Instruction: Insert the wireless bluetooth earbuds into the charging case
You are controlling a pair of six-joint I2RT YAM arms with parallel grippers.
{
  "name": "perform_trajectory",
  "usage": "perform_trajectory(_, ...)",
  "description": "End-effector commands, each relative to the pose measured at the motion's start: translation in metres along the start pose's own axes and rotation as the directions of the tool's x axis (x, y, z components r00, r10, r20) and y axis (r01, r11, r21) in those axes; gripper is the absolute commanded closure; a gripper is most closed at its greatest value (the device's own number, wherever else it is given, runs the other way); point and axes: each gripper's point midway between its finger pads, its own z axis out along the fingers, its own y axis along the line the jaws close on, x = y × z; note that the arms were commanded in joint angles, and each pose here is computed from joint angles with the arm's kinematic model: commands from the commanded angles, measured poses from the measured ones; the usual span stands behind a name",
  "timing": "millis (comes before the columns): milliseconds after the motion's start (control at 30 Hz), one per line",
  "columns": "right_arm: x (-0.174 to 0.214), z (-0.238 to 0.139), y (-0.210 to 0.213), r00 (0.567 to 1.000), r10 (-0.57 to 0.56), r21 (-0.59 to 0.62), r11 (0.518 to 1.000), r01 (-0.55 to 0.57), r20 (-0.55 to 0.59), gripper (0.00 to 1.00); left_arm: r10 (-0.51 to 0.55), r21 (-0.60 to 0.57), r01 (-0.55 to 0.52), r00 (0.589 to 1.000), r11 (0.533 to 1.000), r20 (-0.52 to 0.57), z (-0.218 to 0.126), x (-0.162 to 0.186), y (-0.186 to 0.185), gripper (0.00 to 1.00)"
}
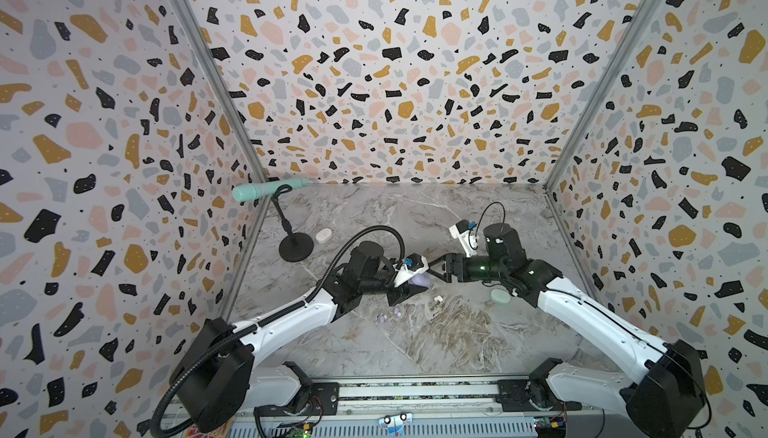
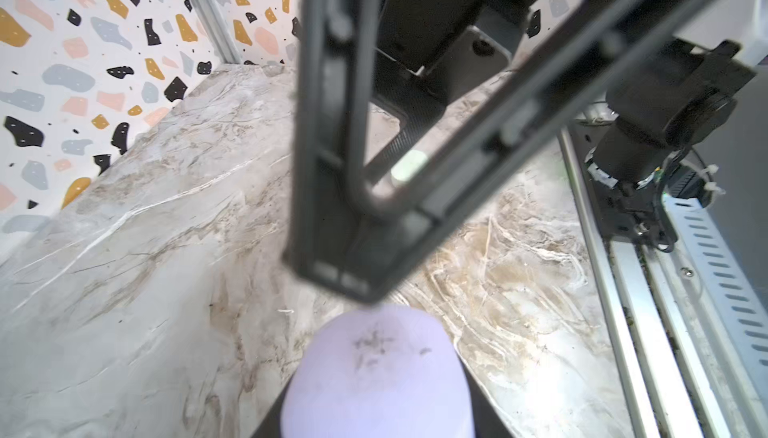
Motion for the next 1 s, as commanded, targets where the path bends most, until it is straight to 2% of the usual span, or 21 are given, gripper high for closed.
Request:
perform_trajectory(0, 0.011, -0.017, -0.012, 0.985, -0.170, 0.079, 0.982, 0.170, -0.009, 0.08, -0.031, 0.104, 0.017, 0.991, 0.994, 0.134, 0.002, -0.029, -0.013, 0.76)
perform_trajectory(167, 0.021, -0.034, 0.008, 0.906, -0.420, 0.053, 0.907, 0.417, 0.048, 0.08, -0.108, 0.213, 0.062, 0.972, 0.975, 0.210, 0.002, -0.043, -0.026, 0.76)
perform_trajectory(300, 0.027, -0.037, 0.019, 0.864, -0.500, 0.042, 0.866, 0.499, 0.057, 0.08, -0.114, 0.227, 0.066, 0.972, 0.972, 0.206, 0.003, -0.042, -0.028, 0.76)
perform_trajectory(433, 0.030, -0.029, 0.024, 0.840, -0.541, 0.053, 0.840, 0.539, 0.038, 0.09, -0.118, 0.241, 0.067, 0.972, 0.968, 0.203, 0.004, -0.042, -0.030, 0.76)
perform_trajectory(567, 0.026, -0.022, 0.021, 0.836, -0.548, 0.084, 0.834, 0.545, 0.021, 0.09, -0.113, 0.249, 0.061, 0.973, 0.967, 0.203, 0.004, -0.042, -0.032, 0.76)
perform_trajectory(967, 0.013, -0.030, 0.037, 0.829, -0.553, 0.068, 0.833, 0.548, 0.088, 0.10, -0.085, 0.252, 0.038, 0.981, 0.967, 0.177, 0.005, -0.038, -0.038, 0.76)
